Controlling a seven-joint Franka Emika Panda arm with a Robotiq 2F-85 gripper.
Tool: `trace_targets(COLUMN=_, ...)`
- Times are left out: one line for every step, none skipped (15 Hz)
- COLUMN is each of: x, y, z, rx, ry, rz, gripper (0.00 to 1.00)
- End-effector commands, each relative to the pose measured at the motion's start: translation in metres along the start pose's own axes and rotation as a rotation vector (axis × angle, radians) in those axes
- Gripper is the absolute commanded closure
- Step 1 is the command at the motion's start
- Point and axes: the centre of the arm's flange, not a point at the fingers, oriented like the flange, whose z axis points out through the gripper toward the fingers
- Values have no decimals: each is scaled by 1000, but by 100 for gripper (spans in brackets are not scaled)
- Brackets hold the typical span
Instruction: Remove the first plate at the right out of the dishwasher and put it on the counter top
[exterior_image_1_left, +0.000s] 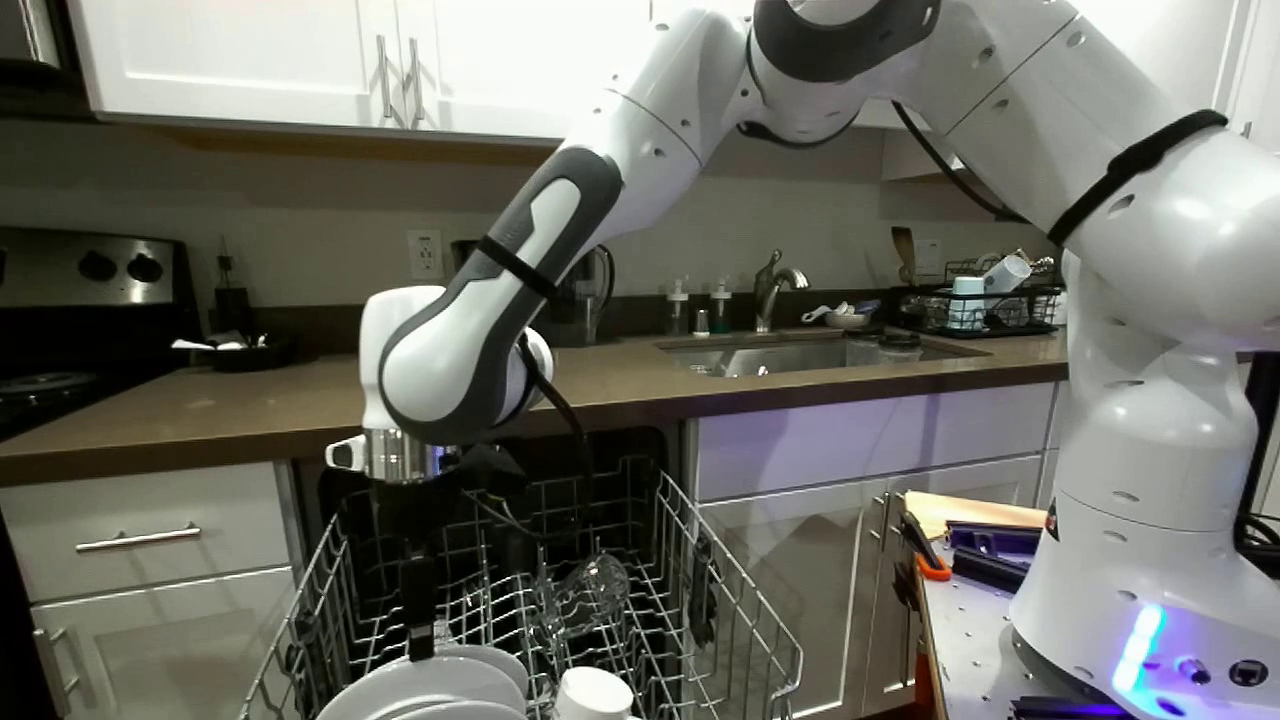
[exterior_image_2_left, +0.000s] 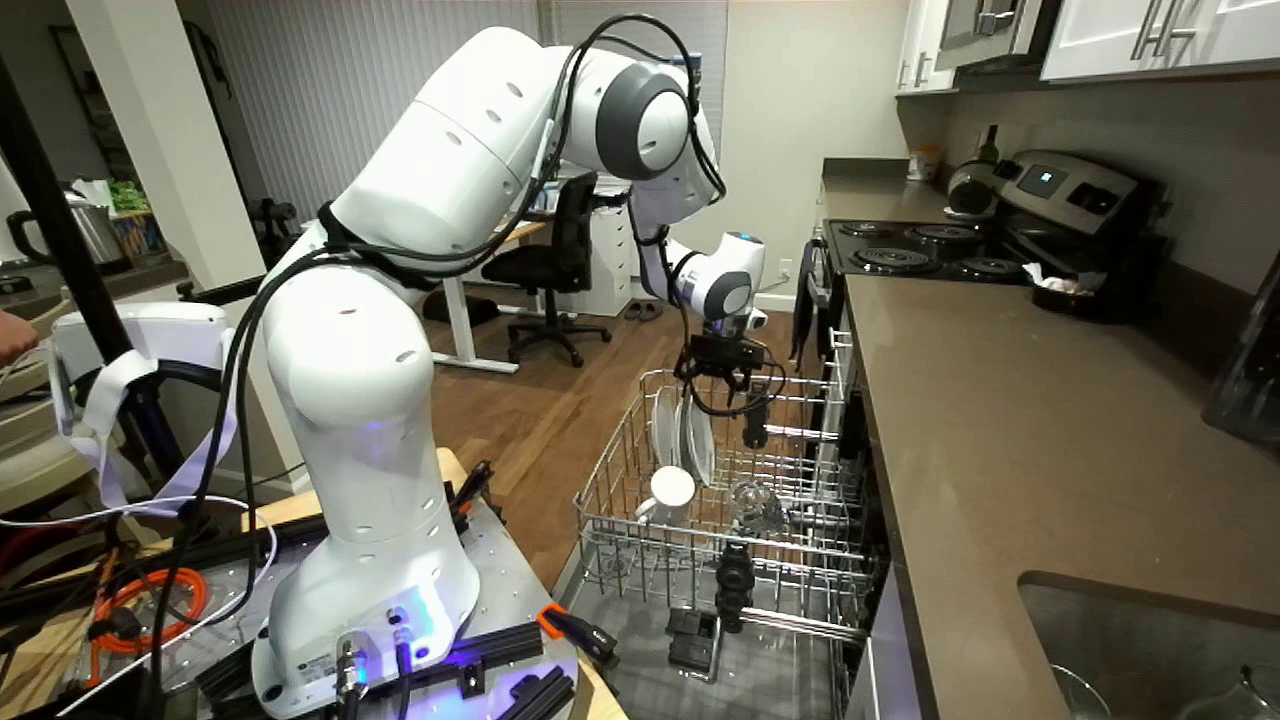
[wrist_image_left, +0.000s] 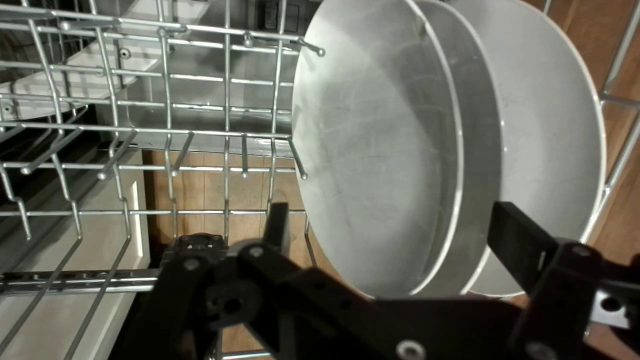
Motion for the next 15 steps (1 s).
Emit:
trace_targets(x=0, y=-2, z=3, rx=33, ry=0, rz=-31, gripper=0)
trace_targets(x=0, y=-6, z=3, rx=40, ry=-3, rz=-35, gripper=0)
trace_targets(x=1, y=-9, z=3, rx=45, ry=-4, rz=-38, gripper=0)
trace_targets(x=1, y=-12, z=1, rx=40, ry=-4, rz=-41, gripper=0)
trace_targets(x=2, y=-14, z=0, rx=42, ry=-4, rz=-43, gripper=0)
trace_targets(x=2, y=-16, z=-4, rx=38, ry=-1, rz=-45, gripper=0)
trace_targets(x=2, y=-16, z=-5, rx=39, ry=1, rz=-47, gripper=0)
trace_targets(x=2, y=-14, z=-6, rx=32, ry=3, rz=-45, gripper=0)
trace_targets(x=2, y=-13, z=-5, rx=30, ry=2, rz=-44, gripper=0)
trace_targets(x=1, y=-8, z=-1, rx=27, ry=2, rz=-40, gripper=0)
trace_targets(x=1, y=-6, z=1, rx=31, ry=2, rz=-35, gripper=0)
trace_targets(x=0, y=-2, z=7, rx=22, ry=-5, rz=-29, gripper=0)
trace_targets(x=-2, y=0, z=9, rx=20, ry=-5, rz=-27, gripper=0)
trace_targets(x=-4, y=3, z=15, rx=12, ry=-10, rz=-22, gripper=0)
trace_targets(x=-6, y=6, z=18, rx=16, ry=-12, rz=-20, gripper=0)
